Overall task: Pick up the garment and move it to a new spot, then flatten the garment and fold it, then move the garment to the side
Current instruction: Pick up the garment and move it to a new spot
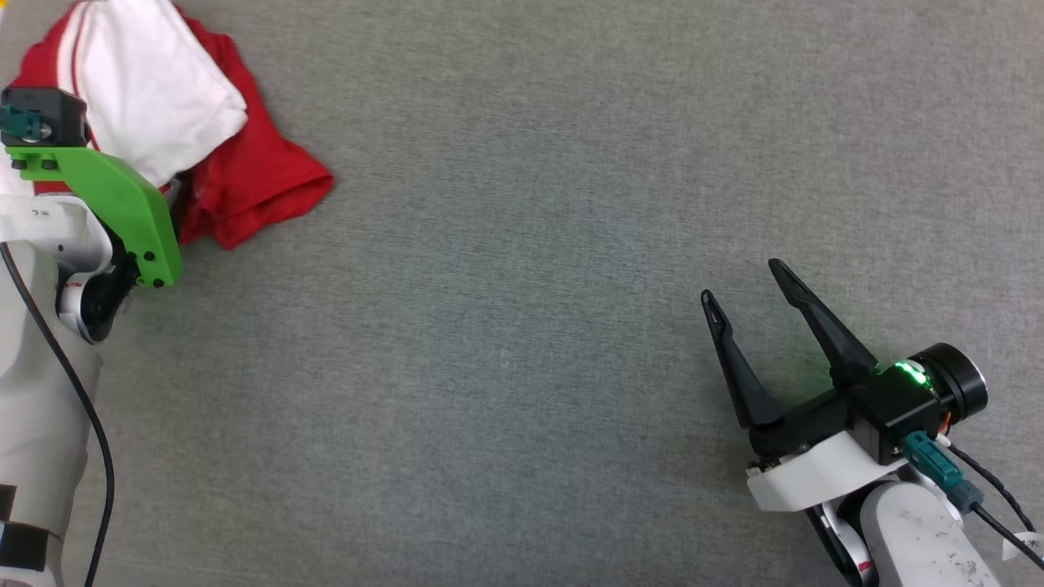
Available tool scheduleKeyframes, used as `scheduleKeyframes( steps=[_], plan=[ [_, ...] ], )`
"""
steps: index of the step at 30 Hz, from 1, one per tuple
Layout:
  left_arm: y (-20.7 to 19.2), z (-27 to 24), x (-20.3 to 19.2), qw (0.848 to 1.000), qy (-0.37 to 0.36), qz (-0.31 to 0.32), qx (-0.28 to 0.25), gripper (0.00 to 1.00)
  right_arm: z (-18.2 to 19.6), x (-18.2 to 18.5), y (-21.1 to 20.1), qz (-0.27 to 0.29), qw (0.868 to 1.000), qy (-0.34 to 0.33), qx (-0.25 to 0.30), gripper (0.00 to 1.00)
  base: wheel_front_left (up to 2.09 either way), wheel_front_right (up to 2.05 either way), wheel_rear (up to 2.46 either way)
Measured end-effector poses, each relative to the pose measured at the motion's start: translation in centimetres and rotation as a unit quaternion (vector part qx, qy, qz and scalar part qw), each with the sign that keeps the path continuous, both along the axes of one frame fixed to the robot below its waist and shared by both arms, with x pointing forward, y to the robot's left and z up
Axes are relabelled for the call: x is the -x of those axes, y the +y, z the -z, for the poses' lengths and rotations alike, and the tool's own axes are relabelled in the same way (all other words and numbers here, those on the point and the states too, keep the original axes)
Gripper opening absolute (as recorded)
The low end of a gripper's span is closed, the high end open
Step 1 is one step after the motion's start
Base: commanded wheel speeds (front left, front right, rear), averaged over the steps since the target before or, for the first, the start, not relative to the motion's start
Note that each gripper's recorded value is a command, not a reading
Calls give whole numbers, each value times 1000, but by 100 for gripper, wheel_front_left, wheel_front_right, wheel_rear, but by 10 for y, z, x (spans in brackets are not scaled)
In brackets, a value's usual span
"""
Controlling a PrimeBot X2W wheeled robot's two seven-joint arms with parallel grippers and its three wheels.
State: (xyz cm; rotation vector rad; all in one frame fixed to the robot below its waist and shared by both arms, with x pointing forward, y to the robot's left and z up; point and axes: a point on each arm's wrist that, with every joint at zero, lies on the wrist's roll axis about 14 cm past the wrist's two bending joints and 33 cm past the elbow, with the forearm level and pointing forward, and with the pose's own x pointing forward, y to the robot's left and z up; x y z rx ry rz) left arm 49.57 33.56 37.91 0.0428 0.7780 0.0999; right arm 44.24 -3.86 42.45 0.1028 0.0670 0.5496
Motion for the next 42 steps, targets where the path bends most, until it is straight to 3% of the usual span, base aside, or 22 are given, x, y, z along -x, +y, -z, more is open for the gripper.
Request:
scheduleKeyframes(
  steps=[3, 4, 5, 12, 17, 27, 33, 34, 42],
  plan=[
    [-3, 13, -4, 1000, 17, 3, 1, 100, 7, 0, -7, 8, 1000, 8, 6, 100, 0, 0, 0],
    [-3, 15, -6, 1000, 18, 2, 4, 36, 8, 0, -9, 10, 1000, 10, 8, 100, 0, 0, 0],
    [-3, 16, -8, 1000, 19, 2, 5, 0, 10, 0, -10, 12, 1000, 11, 10, 100, 0, 0, 0],
    [-6, 7, -10, 1000, -13, 2, 13, 0, 5, 1, -16, 19, 1000, 6, 16, 100, 0, 0, 0],
    [-11, -23, -13, 996, -84, 11, 14, 0, -11, 4, -14, 19, 1000, -10, 15, 100, 0, 0, 0],
    [-59, -120, -18, 965, -245, 89, 18, 0, -46, 24, -26, 47, 998, -42, 14, 100, 0, 0, 0],
    [-127, -155, -6, 943, -290, 157, 41, 0, -71, 34, -42, 77, 994, -70, 13, 100, 0, 0, 0],
    [-180, -162, 4, 930, -300, 206, 54, 0, -86, 40, -56, 100, 991, -88, 13, 100, 0, 0, 0],
    [-316, -142, 26, 904, -280, 305, 104, 0, -102, 53, -107, 179, 978, -107, 21, 100, 0, 0, 0]
  ],
)
